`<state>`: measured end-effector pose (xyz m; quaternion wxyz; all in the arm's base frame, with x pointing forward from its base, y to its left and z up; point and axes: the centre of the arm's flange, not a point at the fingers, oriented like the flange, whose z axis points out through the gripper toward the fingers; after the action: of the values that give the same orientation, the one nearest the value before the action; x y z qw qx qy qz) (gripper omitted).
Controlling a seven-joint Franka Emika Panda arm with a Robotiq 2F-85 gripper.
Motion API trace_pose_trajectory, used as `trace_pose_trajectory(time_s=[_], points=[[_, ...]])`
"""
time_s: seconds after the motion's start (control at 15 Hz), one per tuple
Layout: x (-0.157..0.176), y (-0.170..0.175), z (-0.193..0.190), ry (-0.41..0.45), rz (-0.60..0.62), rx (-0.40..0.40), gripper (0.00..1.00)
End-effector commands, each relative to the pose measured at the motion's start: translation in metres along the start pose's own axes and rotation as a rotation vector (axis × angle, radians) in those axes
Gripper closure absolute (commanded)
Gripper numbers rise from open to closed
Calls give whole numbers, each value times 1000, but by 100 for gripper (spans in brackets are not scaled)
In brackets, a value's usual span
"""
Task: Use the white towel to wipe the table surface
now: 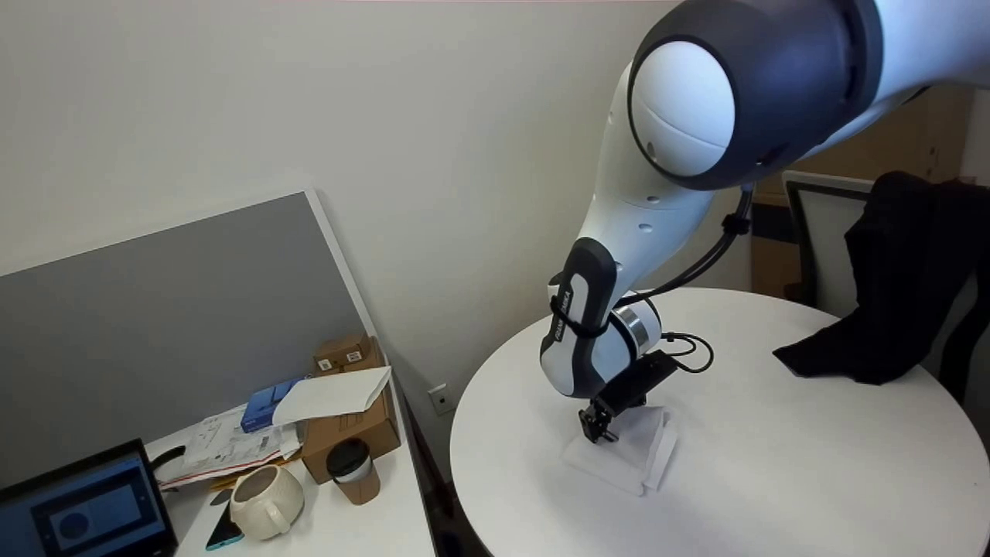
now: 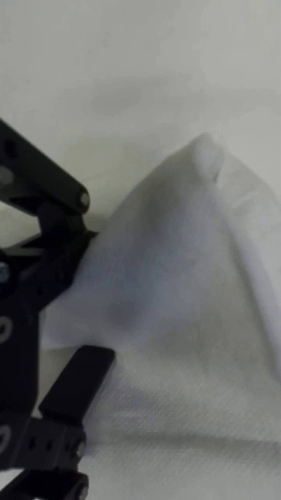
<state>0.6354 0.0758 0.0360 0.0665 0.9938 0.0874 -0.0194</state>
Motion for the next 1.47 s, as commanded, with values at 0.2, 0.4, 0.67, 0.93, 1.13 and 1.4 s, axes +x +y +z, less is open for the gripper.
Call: trace_pose_trajectory(time_s=[0.2, 0.4, 0.67, 0.93, 1.13, 1.4], points=[[14, -1, 6, -22, -23, -6, 96], [15, -2, 6, -29, -29, 1, 100], [11, -2, -3, -32, -40, 39, 63], [1, 1, -22, -16, -41, 84, 35], [-2, -1, -29, -10, -51, 114, 13], [-11, -11, -44, -4, -79, 158, 0]])
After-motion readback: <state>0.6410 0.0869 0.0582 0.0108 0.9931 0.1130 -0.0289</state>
